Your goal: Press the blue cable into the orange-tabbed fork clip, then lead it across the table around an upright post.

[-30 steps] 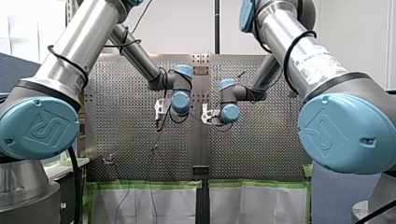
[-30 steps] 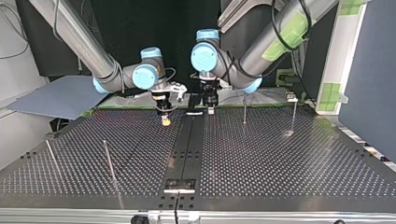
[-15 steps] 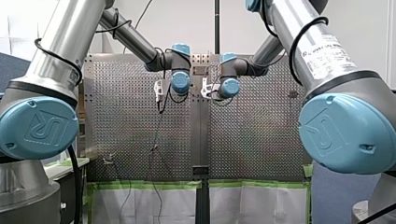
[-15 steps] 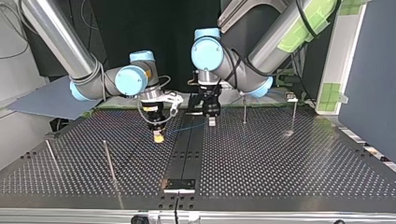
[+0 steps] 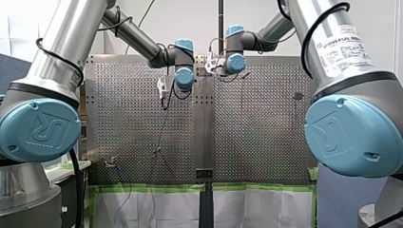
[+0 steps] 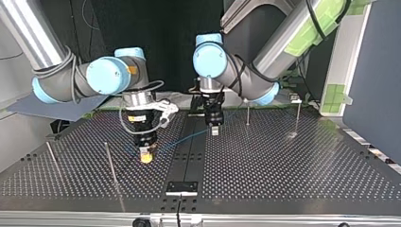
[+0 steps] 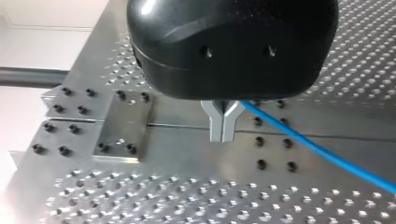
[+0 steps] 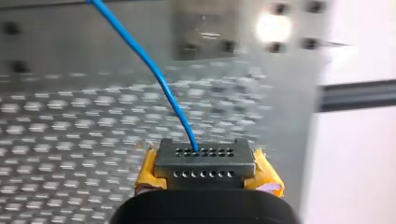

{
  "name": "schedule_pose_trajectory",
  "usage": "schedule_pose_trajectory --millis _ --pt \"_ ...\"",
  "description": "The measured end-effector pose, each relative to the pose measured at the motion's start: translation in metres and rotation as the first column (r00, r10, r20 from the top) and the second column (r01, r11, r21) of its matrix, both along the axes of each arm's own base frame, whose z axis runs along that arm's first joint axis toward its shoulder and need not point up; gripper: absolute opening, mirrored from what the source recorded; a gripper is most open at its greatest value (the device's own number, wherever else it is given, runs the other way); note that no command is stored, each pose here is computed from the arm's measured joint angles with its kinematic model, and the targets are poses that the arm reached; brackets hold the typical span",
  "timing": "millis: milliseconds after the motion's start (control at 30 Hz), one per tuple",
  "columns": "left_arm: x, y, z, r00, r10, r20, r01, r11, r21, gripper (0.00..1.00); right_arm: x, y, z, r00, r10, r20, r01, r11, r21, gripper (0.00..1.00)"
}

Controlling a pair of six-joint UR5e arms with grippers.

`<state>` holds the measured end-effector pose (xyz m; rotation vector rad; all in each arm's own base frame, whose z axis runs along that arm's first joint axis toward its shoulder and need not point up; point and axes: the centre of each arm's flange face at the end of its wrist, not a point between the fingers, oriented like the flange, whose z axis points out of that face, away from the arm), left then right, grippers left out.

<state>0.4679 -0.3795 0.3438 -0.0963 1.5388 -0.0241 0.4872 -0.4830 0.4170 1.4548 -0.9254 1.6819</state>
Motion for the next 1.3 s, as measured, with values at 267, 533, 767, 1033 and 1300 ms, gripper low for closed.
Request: schedule_pose_trajectory --millis 267,533,767,1033,1300 --pt "0.003 -0.007 0.021 0.9999 -0.005 0.014 0.005 0.9998 -0.021 0.0 -0.022 0.011 0.07 0.9987 -0.022 0.046 0.025 0.9978 -0.062 0.0" --pt "0.005 -0.02 0.049 0.9987 -0.049 0.015 0.049 0.9984 -0.029 0.0 -0.055 0.021 0.12 0.9949 -0.067 0.076 0.074 0.9918 -0.104 0.0" --pt "0.007 -0.036 0.068 0.9925 -0.122 0.007 0.122 0.9911 -0.053 0.0 -0.079 0.015 0.131 0.9895 -0.123 0.076 0.131 0.9858 -0.105 0.0" --pt "0.01 -0.062 0.057 0.985 -0.166 -0.047 0.164 0.9854 -0.046 0.0 -0.097 0.001 0.13 0.9844 -0.163 0.066 0.169 0.9812 -0.094 0.0" --pt "0.017 -0.078 0.054 0.9774 -0.191 -0.089 0.187 0.9807 -0.056 0.0 -0.113 -0.011 0.128 0.9788 -0.196 0.061 0.201 0.9757 -0.088 0.0"
